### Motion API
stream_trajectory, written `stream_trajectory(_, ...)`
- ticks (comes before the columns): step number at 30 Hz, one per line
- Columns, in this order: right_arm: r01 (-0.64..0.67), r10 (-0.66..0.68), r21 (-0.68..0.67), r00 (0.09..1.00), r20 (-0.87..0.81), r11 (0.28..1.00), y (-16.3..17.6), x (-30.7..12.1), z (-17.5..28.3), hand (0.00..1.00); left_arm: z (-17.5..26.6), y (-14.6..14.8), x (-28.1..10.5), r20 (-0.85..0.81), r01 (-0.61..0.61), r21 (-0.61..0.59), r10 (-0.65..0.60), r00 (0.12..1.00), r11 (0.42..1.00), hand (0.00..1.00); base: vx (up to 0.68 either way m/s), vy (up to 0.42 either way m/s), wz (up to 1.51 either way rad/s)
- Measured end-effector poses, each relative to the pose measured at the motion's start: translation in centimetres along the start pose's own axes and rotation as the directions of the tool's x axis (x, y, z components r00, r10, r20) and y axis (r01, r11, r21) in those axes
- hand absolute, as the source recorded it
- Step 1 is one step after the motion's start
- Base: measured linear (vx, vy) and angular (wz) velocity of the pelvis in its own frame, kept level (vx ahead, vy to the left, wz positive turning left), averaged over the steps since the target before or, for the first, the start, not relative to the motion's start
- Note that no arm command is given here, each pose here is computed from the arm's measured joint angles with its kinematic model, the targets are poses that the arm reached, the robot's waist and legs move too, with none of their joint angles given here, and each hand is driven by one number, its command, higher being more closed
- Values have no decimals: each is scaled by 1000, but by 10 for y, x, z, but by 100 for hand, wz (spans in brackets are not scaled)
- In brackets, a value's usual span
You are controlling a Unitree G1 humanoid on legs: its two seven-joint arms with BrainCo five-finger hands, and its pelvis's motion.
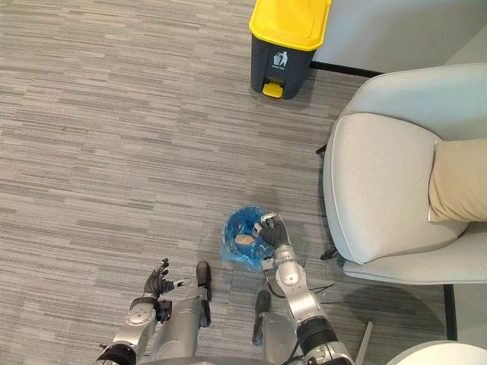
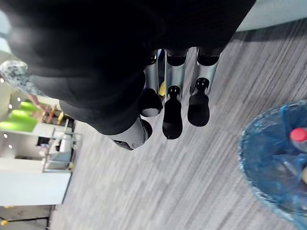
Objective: Gather rubbish on tea table into small bin, then transfer packed bag to large trash can.
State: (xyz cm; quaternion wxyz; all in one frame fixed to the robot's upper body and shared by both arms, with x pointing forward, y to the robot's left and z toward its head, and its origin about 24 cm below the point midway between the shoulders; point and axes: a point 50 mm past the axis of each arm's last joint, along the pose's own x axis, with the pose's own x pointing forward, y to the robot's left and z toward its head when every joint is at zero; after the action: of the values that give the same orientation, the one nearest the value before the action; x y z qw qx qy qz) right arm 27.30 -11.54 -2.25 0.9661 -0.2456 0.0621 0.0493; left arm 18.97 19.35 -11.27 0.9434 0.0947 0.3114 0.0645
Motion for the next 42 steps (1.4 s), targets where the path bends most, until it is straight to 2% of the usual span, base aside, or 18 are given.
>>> stream_trajectory(5,33,-34,-230,999,0,973,-17,24,3,0,13,-1,6,39,-11,4,11,999,1000,0,-121,52,-7)
stream_trajectory(8,74,-62,-312,997,49,947,-31,41,19,0,36,-1,15,113,-26,-2,27,993,1000,0,-96,18,-10)
stream_trajectory(14,157,-138,-377,987,76,913,-53,61,36,0,75,-6,26,207,-45,-80,61,977,996,0,-63,-29,10)
stream_trajectory(22,332,-240,-376,932,271,865,-85,92,115,0,156,-25,27,425,19,-293,112,898,956,0,-83,-35,0)
stream_trajectory(25,372,-281,-375,919,275,849,-101,97,123,0,184,-25,24,496,45,-345,141,857,938,0,-59,-9,0)
stream_trajectory(29,397,-320,-392,914,249,830,-116,101,125,0,199,-19,22,530,45,-384,180,829,922,0,-49,9,10)
stream_trajectory(30,398,-323,-396,915,244,827,-118,101,124,100,199,-18,22,529,44,-385,182,829,922,0,-28,21,13)
stream_trajectory(42,351,-296,-407,935,194,843,-122,104,120,100,198,-13,23,524,37,-389,188,831,920,0,-7,5,7)
